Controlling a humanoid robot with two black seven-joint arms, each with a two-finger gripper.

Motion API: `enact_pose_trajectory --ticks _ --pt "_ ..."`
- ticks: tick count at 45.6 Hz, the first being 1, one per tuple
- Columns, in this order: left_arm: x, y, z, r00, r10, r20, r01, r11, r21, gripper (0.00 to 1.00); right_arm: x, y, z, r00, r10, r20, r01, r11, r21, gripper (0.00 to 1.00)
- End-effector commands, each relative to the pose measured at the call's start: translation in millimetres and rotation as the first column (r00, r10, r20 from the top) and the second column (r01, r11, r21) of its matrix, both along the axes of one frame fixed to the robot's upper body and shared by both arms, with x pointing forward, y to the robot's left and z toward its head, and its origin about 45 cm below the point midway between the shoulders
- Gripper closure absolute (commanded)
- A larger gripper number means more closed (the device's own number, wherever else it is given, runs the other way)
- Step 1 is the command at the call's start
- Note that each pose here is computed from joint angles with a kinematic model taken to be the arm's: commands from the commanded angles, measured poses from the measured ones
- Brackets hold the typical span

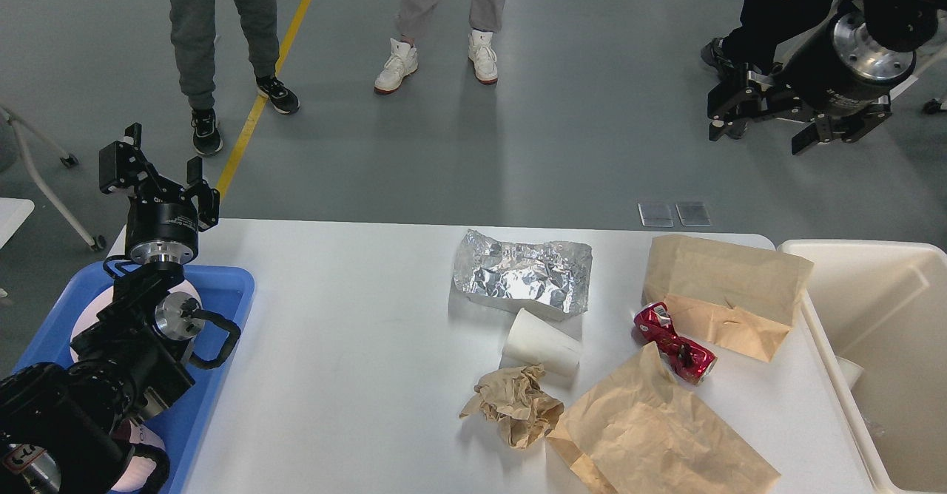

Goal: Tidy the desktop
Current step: 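Move the right gripper down to the brown paper bag by the red can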

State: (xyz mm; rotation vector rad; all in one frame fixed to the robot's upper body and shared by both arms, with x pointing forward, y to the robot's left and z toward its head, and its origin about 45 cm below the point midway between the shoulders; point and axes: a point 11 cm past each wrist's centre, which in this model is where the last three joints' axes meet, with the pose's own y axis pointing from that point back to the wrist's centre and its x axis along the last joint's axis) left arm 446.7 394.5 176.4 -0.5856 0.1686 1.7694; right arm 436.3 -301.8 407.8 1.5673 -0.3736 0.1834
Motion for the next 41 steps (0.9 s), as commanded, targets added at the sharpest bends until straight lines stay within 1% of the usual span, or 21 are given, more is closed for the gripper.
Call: enact_pose_trajectory --ticks 1,4,7,11,15,24,33,38,41 --pt "0.0 0.1 0.0 1.000 0.000 0.000 0.000 1.000 0.000 0.04 -0.4 2.6 -2.3 1.000 0.006 -0.011 -0.006 1.000 -0.004 0.00" --pt "0.0 0.1 0.0 1.000 0.000 0.000 0.000 1.000 0.000 0.04 1.8 -3.3 -12.0 1.000 -0.001 -0.007 0.001 1.000 -0.009 0.00" --pt "0.0 0.1 0.0 1.000 0.000 0.000 0.000 1.000 0.000 0.04 0.1 -17.4 -43.7 0.999 -0.024 -0.033 0.023 0.999 -0.027 0.00" --pt "0.0 0.1 0.0 1.000 0.000 0.000 0.000 1.000 0.000 0.04 -1.2 -44.3 -83.6 0.998 -0.064 -0.027 0.062 0.997 -0.049 0.00" --pt "0.0 0.1 0.0 1.000 0.000 0.000 0.000 1.000 0.000 0.04 -12.4 -69.7 -126.8 0.993 -0.107 -0.042 0.104 0.992 -0.067 0.00" --pt "0.0 0.1 0.0 1.000 0.000 0.000 0.000 1.000 0.000 0.04 -33.1 -122.6 -197.8 0.984 -0.178 0.020 0.180 0.976 -0.119 0.00" --pt "-0.1 0.2 0.2 1.000 0.001 0.001 -0.001 1.000 0.001 0.04 -46.5 -143.1 -229.8 0.976 -0.204 0.080 0.213 0.967 -0.137 0.00" --pt "0.0 0.1 0.0 1.000 0.000 0.000 0.000 1.000 0.000 0.04 -46.6 -148.5 -239.9 0.969 -0.215 0.120 0.230 0.965 -0.125 0.00" --pt "0.0 0.1 0.0 1.000 0.000 0.000 0.000 1.000 0.000 0.04 -52.0 -148.6 -254.0 0.967 -0.226 0.117 0.239 0.965 -0.111 0.00"
